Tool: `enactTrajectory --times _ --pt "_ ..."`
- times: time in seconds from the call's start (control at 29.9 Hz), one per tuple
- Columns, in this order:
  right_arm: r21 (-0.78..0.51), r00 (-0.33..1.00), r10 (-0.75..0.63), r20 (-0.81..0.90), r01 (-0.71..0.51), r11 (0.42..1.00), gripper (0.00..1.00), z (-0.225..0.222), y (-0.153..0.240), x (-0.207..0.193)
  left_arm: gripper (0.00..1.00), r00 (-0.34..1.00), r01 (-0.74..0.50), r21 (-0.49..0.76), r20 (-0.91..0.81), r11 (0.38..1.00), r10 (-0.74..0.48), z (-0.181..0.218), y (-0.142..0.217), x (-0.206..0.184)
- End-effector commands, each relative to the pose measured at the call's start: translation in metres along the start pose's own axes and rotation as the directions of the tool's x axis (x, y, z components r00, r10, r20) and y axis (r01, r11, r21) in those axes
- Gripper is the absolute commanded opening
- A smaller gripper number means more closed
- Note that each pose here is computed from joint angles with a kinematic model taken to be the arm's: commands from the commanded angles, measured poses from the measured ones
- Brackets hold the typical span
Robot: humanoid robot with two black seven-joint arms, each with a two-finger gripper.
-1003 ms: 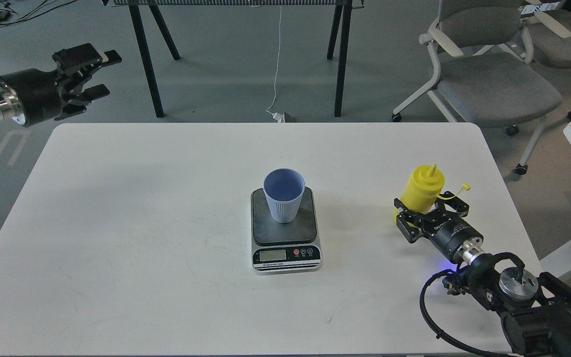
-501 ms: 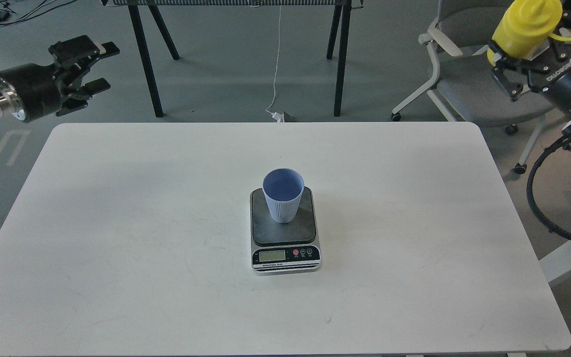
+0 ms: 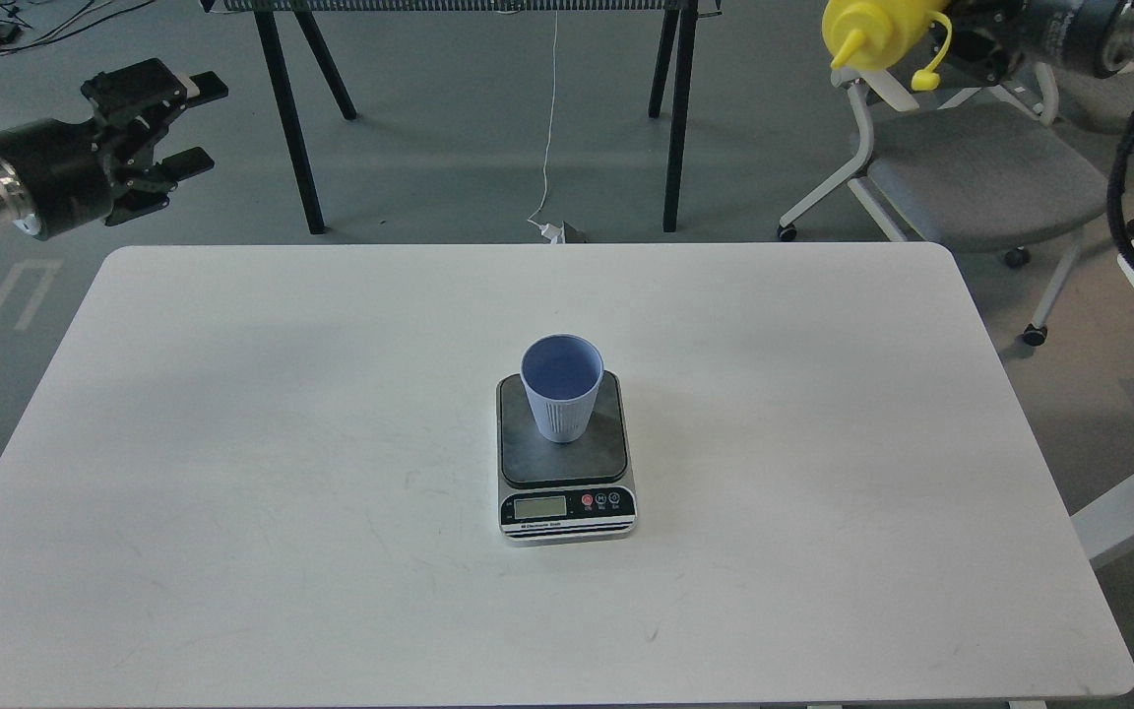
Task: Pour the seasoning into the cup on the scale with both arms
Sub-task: 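Lift the yellow bottle with the right gripper and bring it above the cup, then tilt the yellow bottle cap-down over the cup with the right gripper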
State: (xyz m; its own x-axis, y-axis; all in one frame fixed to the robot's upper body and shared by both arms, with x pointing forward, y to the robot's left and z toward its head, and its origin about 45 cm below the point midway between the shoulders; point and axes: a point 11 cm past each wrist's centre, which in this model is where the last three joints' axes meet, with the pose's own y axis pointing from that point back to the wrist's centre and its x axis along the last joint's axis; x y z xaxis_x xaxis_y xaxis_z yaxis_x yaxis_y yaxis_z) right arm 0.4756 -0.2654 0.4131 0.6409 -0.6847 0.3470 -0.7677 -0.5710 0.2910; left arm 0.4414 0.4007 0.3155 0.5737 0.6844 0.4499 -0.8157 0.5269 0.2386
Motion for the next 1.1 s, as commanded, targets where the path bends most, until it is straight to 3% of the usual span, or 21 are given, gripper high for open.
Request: enactTrajectory --times 0.0,0.37,1.07 --pt "-0.09 0.985 -0.105 -0.138 0.093 0.992 0.02 0.009 -0.042 -0.049 0.99 1.0 -0.009 -0.008 -0.009 1.0 0.009 0.0 0.001 0.001" --pt "-0.195 0.948 -0.196 -0.25 0.149 0.969 0.02 0.022 -0.104 -0.111 0.99 0.999 -0.021 -0.022 -0.026 1.0 0.02 -0.001 0.001 0.0" --pt "-0.299 0.906 -0.238 -0.351 0.132 0.945 0.02 0.05 -0.154 -0.18 0.99 0.999 0.0 -0.027 -0.041 1.0 -0.001 -0.004 -0.007 -0.01"
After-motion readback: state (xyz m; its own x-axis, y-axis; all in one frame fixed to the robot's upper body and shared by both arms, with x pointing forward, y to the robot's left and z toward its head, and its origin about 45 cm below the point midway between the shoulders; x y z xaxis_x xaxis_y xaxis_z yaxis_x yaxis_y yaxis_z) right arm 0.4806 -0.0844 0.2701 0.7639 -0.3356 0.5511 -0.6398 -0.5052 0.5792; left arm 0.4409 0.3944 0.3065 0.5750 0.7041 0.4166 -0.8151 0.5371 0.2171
